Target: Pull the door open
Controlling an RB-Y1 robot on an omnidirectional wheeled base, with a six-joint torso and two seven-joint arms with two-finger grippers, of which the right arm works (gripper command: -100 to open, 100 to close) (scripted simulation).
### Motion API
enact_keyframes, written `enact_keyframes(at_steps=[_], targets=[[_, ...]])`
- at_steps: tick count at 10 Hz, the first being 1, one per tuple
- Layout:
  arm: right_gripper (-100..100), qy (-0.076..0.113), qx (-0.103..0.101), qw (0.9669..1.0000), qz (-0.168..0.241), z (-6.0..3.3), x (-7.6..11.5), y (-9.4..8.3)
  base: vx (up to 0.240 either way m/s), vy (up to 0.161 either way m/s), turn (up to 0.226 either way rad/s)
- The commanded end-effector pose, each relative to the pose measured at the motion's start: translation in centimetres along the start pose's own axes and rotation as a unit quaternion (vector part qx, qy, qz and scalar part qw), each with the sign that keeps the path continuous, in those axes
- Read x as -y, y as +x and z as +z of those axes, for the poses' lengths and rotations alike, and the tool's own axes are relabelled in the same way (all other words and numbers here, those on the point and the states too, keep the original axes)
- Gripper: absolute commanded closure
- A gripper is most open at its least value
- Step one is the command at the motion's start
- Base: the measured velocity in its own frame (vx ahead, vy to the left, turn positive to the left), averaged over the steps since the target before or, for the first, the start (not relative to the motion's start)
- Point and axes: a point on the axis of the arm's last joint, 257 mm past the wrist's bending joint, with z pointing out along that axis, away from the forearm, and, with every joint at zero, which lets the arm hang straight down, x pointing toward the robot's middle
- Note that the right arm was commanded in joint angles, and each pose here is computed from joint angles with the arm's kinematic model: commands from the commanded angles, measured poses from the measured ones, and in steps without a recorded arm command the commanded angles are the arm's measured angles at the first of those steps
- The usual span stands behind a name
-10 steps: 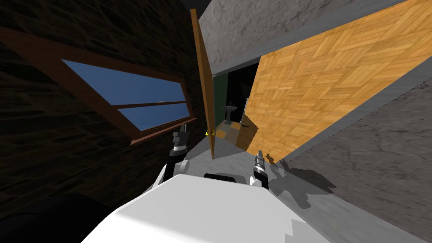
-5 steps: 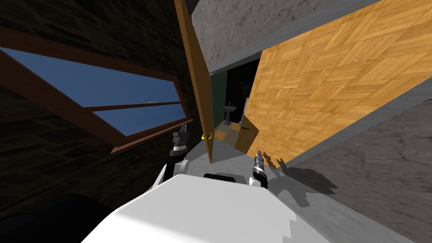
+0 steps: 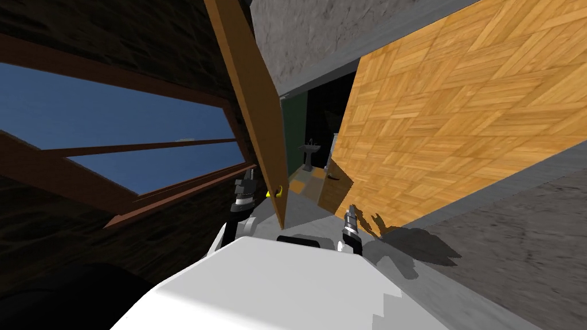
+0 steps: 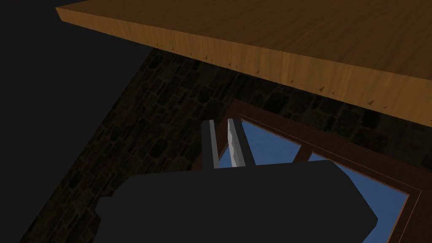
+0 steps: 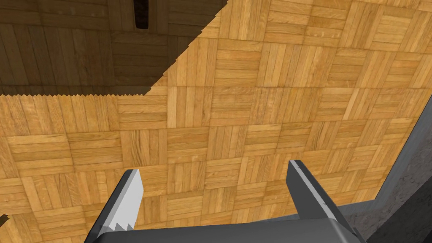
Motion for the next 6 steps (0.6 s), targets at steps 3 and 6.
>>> enact_keyframes(at_steps=[3, 6], targets=[[-100, 0.002, -0.004, 1.0000, 0.008, -0.52, 0.16, 0.60, 0.212, -0.104, -0.017], [-100, 0.005, -0.007, 0.9999, 0.014, -0.95, 0.30, 1.12, 0.217, -0.091, -0.016]])
